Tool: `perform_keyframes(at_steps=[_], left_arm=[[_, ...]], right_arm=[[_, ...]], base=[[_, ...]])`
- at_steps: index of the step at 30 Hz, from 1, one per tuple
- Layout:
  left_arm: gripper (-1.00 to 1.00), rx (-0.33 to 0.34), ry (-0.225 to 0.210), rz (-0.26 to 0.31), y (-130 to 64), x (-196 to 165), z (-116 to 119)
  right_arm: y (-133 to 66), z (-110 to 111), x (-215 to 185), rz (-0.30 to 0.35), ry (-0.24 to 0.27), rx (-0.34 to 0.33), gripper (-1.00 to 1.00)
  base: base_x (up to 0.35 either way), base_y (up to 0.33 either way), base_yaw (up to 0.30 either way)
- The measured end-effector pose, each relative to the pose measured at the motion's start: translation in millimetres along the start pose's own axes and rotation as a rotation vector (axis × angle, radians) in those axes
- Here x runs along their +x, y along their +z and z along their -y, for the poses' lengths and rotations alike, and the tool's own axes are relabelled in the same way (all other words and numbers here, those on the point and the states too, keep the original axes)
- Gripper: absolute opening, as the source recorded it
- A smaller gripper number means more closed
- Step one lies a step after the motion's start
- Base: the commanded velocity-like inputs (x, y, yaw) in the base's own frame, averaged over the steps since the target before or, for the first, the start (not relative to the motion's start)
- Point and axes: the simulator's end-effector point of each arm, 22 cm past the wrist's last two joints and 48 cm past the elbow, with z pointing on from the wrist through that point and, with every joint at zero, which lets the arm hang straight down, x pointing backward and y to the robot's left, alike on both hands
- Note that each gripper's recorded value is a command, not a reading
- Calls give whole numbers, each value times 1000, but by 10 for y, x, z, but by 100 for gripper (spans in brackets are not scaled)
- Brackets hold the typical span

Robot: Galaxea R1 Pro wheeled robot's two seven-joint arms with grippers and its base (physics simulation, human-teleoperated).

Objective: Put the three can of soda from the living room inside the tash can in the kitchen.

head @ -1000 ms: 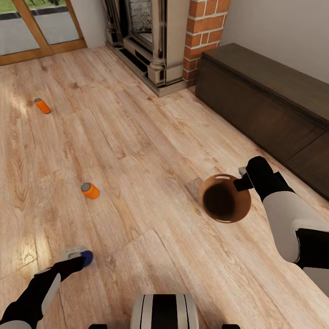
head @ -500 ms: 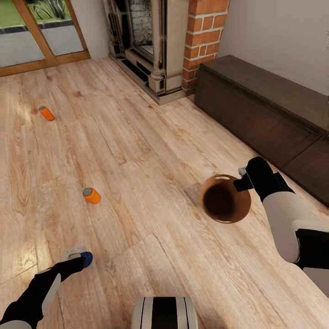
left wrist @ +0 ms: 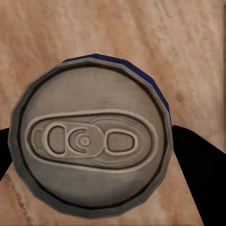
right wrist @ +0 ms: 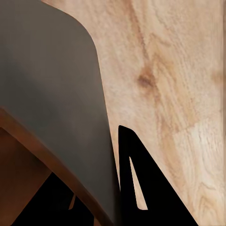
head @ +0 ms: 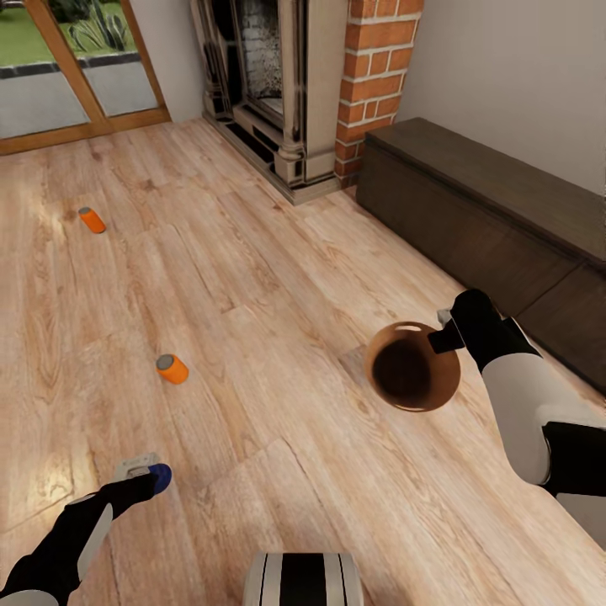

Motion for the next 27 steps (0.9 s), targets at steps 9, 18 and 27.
perform_keyframes(at_steps=[9,18,27], left_arm=[[-100,1,1,-2,-174,-110,9],[-100,1,2,-3,-348,-216,13],[-100,2,7,-5,-519,-316,29]], right_arm=[[-168,57,-40,-5,-1,1,-100],[-351,109,-104,-6,0,0,-100],[-537,170,-170,-6,0,1,-100]], base=[[0,0,0],[0,0,0],[0,0,0]])
